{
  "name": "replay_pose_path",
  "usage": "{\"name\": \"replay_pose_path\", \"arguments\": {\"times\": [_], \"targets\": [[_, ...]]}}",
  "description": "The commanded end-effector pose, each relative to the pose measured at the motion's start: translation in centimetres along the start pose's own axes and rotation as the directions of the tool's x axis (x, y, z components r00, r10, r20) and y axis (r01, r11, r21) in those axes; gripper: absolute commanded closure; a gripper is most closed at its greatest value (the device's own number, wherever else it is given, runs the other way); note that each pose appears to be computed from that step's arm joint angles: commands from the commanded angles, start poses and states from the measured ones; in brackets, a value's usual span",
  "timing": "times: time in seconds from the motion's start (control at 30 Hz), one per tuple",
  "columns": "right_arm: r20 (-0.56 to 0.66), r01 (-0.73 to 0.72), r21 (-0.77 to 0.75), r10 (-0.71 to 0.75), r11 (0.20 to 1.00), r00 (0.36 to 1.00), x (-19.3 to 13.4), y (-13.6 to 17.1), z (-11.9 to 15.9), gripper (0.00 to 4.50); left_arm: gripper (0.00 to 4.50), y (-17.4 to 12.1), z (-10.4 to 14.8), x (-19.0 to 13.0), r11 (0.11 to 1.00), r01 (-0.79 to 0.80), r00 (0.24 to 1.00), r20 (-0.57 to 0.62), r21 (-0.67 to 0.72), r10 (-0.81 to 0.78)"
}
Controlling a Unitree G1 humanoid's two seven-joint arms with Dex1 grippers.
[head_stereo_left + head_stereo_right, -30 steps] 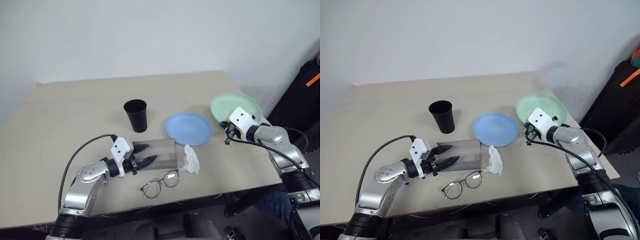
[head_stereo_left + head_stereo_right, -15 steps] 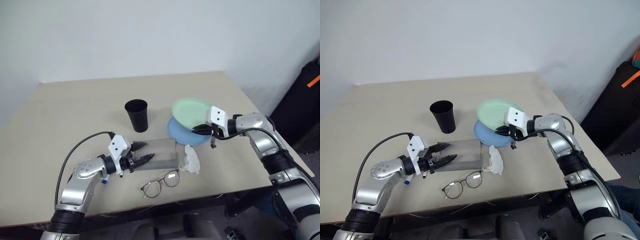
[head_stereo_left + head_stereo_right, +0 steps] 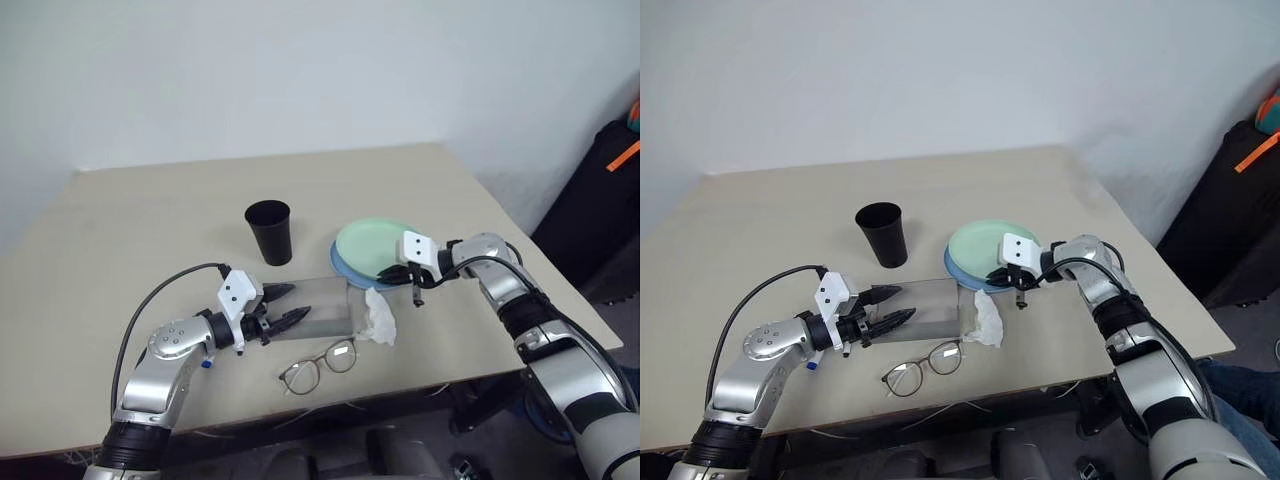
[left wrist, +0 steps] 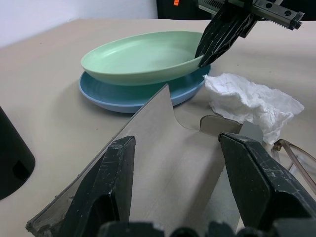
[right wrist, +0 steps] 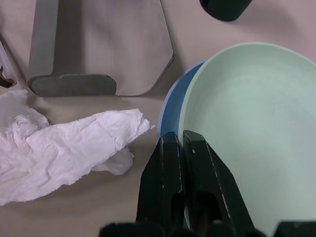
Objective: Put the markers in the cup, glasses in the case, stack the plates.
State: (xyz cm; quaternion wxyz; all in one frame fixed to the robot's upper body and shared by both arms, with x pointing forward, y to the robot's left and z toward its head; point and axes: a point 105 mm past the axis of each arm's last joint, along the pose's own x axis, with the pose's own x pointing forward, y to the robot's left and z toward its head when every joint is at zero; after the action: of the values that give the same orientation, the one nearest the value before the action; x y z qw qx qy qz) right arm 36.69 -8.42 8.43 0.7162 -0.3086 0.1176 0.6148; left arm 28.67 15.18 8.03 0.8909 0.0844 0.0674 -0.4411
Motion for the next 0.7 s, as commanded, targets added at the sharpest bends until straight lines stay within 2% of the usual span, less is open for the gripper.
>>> {"name": "replay_pose_path", "arguments": {"times": [0.03, 0.2, 0.43, 0.7], "targets": [[0.037, 0.059, -0.053, -0.057, 0.997, 0.998, -0.8, -1.7, 1.8, 3.48, 1.69, 0.0, 1.3, 0.1, 0.999, -0.002, 0.999, 0.038, 0.038, 0.000], [0.062, 0.113, -0.073, -0.108, 0.991, 0.992, -1.4, -2.5, 2.4, 1.79, 1.69, 0.0, 1.4, 0.3, 0.999, 0.002, 0.999, 0.039, 0.041, -0.004], [0.116, 0.105, -0.019, -0.103, 0.994, 0.988, -4.2, -3.0, 3.9, 1.79, 1.69, 0.1, 1.5, 0.5, 0.999, 0.006, 0.999, 0.043, 0.044, -0.008], [0.067, -0.081, 0.161, 0.071, 0.984, 0.995, -5.8, 1.7, 2.8, 1.79, 1.69, 0.1, 1.4, 0.8, 0.999, 0.016, 0.999, 0.044, 0.043, -0.018]]}}
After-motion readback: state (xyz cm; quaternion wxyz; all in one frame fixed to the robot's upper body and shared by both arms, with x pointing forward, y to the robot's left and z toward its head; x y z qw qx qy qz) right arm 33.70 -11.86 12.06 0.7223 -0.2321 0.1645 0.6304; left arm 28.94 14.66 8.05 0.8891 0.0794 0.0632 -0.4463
